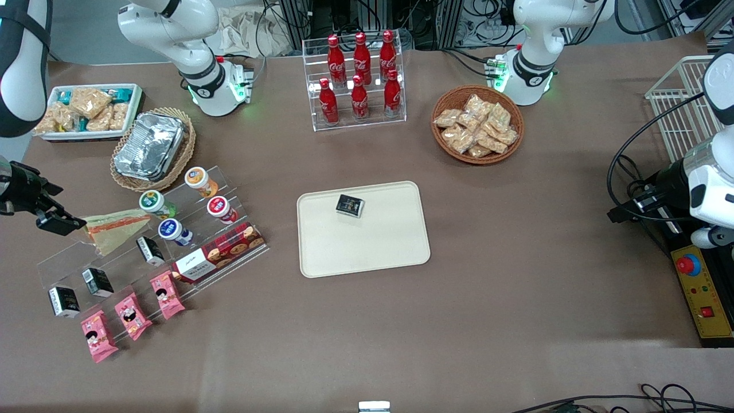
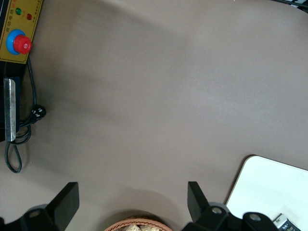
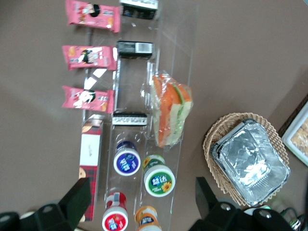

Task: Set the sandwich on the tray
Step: 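Move the right gripper down toward the wrapped triangular sandwich in the rack, then close the right gripper on the wrapped sandwich's edge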

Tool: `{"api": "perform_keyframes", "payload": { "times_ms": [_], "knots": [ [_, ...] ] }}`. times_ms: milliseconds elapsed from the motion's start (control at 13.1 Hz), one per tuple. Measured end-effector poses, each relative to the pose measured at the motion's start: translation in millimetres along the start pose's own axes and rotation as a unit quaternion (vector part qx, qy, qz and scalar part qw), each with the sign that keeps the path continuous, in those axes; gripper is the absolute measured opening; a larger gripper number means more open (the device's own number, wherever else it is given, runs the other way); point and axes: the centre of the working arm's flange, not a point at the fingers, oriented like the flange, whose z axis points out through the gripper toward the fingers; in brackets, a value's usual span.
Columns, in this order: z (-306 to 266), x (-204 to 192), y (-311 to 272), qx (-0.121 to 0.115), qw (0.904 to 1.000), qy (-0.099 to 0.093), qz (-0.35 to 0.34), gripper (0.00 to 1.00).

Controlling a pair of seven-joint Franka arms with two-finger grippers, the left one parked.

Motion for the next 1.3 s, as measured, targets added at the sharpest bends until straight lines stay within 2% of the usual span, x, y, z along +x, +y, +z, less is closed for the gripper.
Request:
{"api": "perform_keyframes", "payload": {
  "times_ms": [306, 458, 1299],
  "knots": [
    [44, 43, 19, -0.03, 0.9983, -0.026, 0.043, 0.97],
    [62, 50, 22, -0.039, 0.9974, -0.035, 0.049, 0.97],
    [140, 68, 32, -0.003, 0.9992, -0.025, 0.032, 0.97]
  ]
}}
